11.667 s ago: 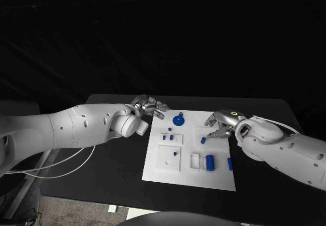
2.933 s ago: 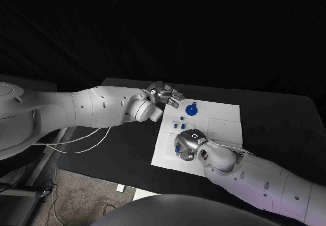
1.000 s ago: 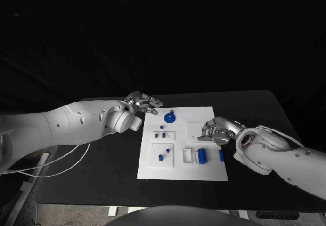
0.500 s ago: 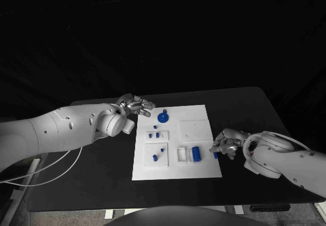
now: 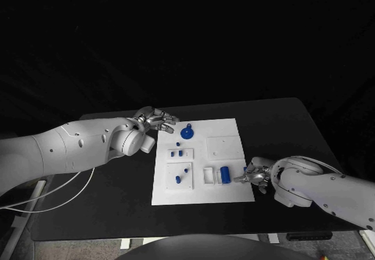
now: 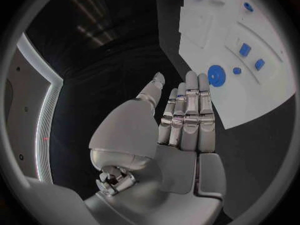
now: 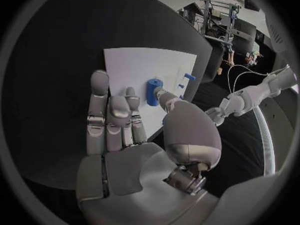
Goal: Assemble the parts on the task board
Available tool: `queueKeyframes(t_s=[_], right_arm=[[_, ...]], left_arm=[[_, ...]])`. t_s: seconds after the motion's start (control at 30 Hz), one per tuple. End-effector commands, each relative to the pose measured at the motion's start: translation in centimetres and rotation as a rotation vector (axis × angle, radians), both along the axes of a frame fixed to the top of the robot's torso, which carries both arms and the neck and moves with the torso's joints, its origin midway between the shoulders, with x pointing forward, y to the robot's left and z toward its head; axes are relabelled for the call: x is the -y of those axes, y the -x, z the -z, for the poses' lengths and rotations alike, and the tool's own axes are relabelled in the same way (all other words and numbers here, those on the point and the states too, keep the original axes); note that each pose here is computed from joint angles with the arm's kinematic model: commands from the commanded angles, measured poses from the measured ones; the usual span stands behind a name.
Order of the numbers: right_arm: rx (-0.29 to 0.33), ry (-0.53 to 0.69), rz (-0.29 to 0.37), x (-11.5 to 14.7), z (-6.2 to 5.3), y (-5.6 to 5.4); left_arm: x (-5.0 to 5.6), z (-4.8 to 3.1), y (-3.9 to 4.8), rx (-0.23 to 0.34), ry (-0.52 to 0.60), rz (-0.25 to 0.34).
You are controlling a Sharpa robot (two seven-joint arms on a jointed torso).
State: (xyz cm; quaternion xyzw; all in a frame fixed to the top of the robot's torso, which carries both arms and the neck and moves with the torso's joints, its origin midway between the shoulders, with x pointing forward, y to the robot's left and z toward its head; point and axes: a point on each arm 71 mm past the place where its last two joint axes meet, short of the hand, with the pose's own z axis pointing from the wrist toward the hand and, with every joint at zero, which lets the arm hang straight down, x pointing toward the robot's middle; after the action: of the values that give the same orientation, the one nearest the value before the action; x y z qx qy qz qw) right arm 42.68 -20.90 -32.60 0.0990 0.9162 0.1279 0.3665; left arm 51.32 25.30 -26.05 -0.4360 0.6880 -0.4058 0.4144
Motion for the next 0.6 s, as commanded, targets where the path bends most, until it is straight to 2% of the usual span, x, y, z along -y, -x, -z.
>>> queueKeyframes(t_s=[0.03,0.33,0.6], right_arm=[[-0.016,0.009,0.058,-0.2,0.2,0.1],[0.008,-0.002,0.061,-1.3,0.1,-0.1],[0.055,-0.006,0.058,-2.2,-0.1,-0.5]], left_arm=[[0.3,-0.06,0.07,0.001,0.013,0.022],[0.2,-0.05,0.10,-0.001,0.013,0.022],[0.2,-0.05,0.13,-0.003,0.013,0.022]])
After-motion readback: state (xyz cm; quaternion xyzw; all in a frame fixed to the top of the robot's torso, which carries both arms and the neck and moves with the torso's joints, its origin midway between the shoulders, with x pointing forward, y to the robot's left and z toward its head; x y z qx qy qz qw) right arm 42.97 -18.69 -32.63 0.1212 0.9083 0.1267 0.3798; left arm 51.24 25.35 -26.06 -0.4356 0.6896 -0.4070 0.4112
